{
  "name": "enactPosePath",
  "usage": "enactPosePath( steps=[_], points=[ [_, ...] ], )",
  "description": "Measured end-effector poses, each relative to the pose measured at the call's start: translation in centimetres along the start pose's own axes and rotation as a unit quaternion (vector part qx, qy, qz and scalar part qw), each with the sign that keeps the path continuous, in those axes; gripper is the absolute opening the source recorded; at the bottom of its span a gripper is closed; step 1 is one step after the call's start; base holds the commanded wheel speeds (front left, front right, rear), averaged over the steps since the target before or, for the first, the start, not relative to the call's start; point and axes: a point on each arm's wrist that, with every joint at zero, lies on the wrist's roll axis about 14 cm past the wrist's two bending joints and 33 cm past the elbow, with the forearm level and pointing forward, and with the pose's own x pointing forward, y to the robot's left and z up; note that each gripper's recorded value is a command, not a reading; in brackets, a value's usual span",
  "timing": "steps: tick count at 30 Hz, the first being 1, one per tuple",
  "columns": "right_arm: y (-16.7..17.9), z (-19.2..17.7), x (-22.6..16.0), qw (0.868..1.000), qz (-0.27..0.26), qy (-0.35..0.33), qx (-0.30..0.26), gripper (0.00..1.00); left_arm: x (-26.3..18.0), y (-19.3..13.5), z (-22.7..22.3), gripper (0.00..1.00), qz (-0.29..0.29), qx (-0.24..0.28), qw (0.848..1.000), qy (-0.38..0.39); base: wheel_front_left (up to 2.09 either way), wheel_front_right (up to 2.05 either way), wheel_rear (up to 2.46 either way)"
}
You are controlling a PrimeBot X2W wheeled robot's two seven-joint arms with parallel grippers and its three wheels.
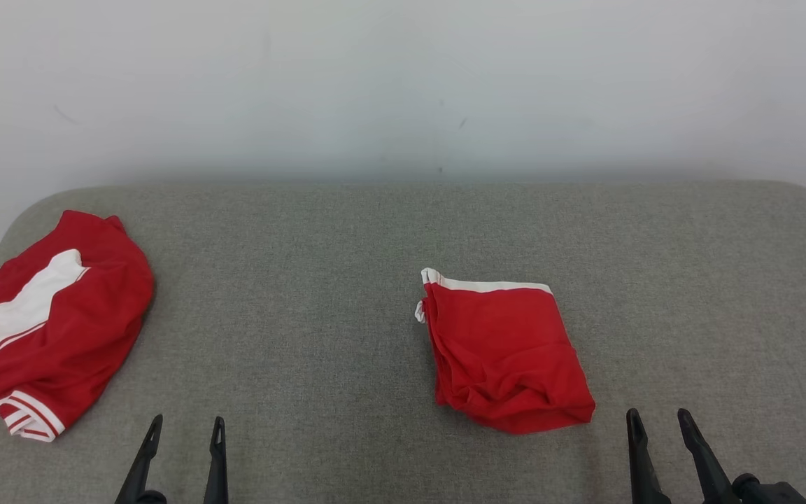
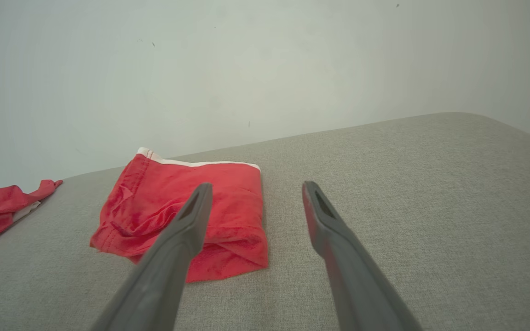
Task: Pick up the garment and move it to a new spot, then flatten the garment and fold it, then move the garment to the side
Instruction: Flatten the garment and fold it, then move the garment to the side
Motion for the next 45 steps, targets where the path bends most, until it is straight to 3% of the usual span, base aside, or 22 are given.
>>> enactPosePath(
  steps=[16, 21, 29, 36, 45],
  points=[
    [0.3, 0.0, 0.6, 1.000, 0.012, 0.003, -0.010, 1.00, -0.1, -0.1, -0.1, 1.00, -0.001, -0.002, 1.000, 0.001, 0.00, 0.00, 0.00],
    [1.3, 1.8, 3.4, 0.998, 0.042, -0.024, -0.026, 1.00, 0.0, -0.1, 0.0, 1.00, -0.003, -0.002, 1.000, 0.001, 0.00, 0.00, 0.00],
    [1.3, 1.2, 9.4, 0.997, 0.060, 0.007, -0.044, 1.00, 0.6, -0.2, -0.2, 1.00, -0.007, -0.002, 1.000, 0.004, 0.00, 0.00, 0.00],
    [1.1, -2.5, 13.7, 0.992, 0.063, 0.088, -0.061, 1.00, 1.9, 0.2, -0.8, 1.00, 0.000, -0.004, 1.000, 0.013, 0.00, 0.00, 0.00],
    [0.6, -8.8, 14.3, 0.979, 0.052, 0.192, -0.052, 1.00, 2.4, 1.1, -1.8, 1.00, 0.017, -0.006, 0.999, 0.028, 0.00, 0.00, 0.00]
  ],
)
